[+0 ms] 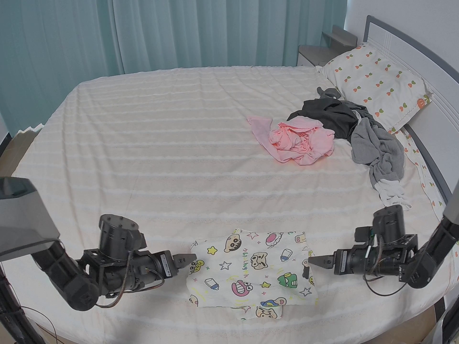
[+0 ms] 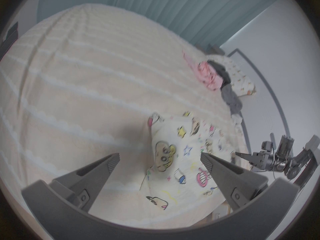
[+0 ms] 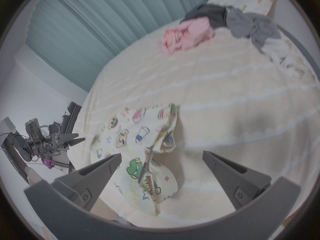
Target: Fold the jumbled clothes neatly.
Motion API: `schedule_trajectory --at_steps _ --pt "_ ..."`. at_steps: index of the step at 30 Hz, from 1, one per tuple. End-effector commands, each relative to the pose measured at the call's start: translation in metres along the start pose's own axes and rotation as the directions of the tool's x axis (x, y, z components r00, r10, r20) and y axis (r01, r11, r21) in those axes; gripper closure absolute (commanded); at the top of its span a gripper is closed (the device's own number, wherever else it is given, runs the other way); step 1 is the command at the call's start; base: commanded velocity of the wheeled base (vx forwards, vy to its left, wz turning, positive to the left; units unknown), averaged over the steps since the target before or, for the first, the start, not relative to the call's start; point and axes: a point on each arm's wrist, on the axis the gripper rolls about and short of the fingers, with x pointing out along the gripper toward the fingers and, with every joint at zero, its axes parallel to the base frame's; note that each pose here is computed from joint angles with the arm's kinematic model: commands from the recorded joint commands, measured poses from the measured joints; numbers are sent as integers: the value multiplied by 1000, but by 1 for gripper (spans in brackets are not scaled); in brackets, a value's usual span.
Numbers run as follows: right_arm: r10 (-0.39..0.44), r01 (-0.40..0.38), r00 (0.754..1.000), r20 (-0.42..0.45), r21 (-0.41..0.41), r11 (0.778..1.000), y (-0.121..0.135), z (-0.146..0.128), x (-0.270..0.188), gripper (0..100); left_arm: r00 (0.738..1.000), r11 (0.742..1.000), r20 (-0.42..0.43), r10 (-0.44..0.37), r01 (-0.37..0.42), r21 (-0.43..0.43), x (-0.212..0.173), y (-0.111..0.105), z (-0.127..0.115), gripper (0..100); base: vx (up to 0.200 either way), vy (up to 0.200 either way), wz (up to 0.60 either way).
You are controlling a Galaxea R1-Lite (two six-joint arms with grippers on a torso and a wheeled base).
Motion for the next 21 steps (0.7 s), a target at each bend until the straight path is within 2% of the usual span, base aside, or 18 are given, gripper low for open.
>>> schedule_trajectory --at_steps 1,3,4,7,8,9,11,13,15,16,19,21 --pt "-11 14 960 281 -7 1000 5 1 -80 0 960 1000 280 -12 17 -15 -72 -5 11 0 0 0 0" --pt "-15 17 942 336 -3 1000 5 -10 -104 0 931 999 364 -1 12 -30 -92 -5 9 0 0 0 0" --pt "-8 10 924 381 -4 1000 4 -18 -122 0 909 999 417 -2 17 -34 -110 -3 6 0 0 0 0" --pt "11 -1 885 465 -20 1000 5 -30 -148 0 866 999 500 -18 40 -33 -140 0 -2 0 0 0 0" --pt "9 4 858 514 -24 1000 5 -36 -162 0 829 997 558 -42 67 -26 -162 2 -10 0 0 0 0" --pt "-12 23 843 538 -14 1000 5 -40 -171 0 803 996 593 -62 88 -15 -176 4 -16 0 0 0 0" --pt "-83 86 828 555 20 996 0 -57 -187 0 745 995 664 -65 98 -13 -205 12 -28 0 0 0 0" --pt "-109 127 815 569 8 992 -4 -75 -205 0 694 999 720 18 9 -34 -230 26 -44 0 0 0 0" --pt "-111 145 806 581 -13 989 -4 -84 -220 0 665 997 744 64 -82 -12 -246 38 -58 0 0 0 0" --pt "-111 148 802 587 -15 989 -3 -86 -226 0 652 995 755 74 -103 -8 -251 41 -61 0 0 0 0" --pt "-174 203 771 612 22 979 -2 -95 -250 0 514 971 834 199 -221 -95 -283 46 -71 0 0 0 0" --pt "-232 266 745 626 39 963 -2 -101 -257 0 465 957 853 237 -264 -122 -301 43 -76 0 0 0 0"
